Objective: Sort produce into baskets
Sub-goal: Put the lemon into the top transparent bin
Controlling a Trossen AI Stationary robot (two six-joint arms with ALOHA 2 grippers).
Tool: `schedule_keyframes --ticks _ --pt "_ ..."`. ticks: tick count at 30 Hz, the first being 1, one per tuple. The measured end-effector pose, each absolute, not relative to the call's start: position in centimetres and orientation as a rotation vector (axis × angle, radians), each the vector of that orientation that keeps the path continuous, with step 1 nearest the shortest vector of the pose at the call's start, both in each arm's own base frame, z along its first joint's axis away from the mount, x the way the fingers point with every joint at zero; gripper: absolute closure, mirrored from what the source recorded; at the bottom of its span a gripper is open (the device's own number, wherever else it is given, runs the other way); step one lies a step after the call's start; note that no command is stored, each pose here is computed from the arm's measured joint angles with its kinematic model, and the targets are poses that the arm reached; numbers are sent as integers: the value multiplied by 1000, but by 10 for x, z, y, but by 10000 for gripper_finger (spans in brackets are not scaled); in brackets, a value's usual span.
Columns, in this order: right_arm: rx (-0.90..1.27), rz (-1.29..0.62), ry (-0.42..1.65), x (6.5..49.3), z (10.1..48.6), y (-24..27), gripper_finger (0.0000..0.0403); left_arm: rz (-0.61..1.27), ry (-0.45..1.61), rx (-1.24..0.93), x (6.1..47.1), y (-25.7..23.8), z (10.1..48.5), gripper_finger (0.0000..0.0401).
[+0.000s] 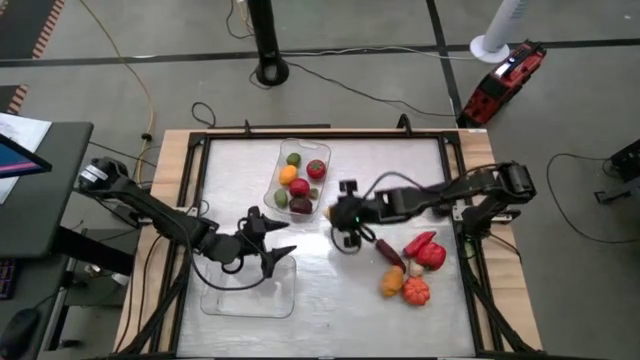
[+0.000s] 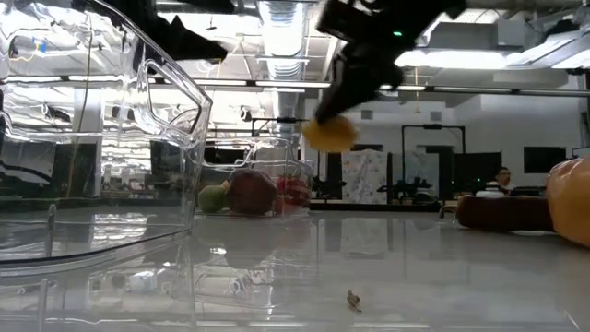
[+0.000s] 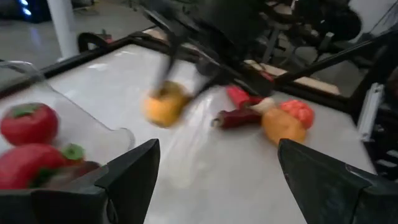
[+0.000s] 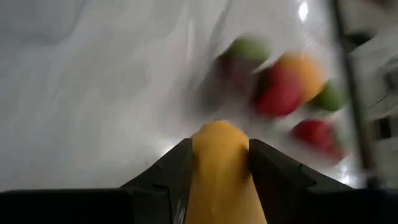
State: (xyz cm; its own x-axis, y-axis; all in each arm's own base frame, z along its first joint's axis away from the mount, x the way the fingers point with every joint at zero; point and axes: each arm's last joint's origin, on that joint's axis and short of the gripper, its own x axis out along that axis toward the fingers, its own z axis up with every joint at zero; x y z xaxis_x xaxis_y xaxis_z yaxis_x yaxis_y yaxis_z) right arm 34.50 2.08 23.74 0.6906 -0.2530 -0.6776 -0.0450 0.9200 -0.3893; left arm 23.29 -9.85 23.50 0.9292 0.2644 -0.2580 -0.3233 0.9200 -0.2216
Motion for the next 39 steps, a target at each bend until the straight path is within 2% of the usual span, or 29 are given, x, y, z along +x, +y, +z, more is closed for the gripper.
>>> schedule_keyframes --ticks 5,10,15,20,25,31,39 --pt "-442 -181 637 361 265 -13 224 317 203 -300 230 -109 233 88" --pt "-418 -139 464 373 283 -40 224 361 164 -309 228 -112 235 88" --pt "-382 -111 729 354 278 -51 214 334 159 -353 225 -119 236 88" --pt "-266 -101 1038 314 268 -53 169 333 158 -319 222 -122 236 88" --pt "-144 -190 1063 271 261 -54 130 341 166 -308 222 -122 235 88" --pt "-4 -354 1183 223 229 -58 105 344 165 -257 224 -119 236 88" --pt "119 -466 1412 188 194 -64 82 335 186 -161 239 -100 245 88"
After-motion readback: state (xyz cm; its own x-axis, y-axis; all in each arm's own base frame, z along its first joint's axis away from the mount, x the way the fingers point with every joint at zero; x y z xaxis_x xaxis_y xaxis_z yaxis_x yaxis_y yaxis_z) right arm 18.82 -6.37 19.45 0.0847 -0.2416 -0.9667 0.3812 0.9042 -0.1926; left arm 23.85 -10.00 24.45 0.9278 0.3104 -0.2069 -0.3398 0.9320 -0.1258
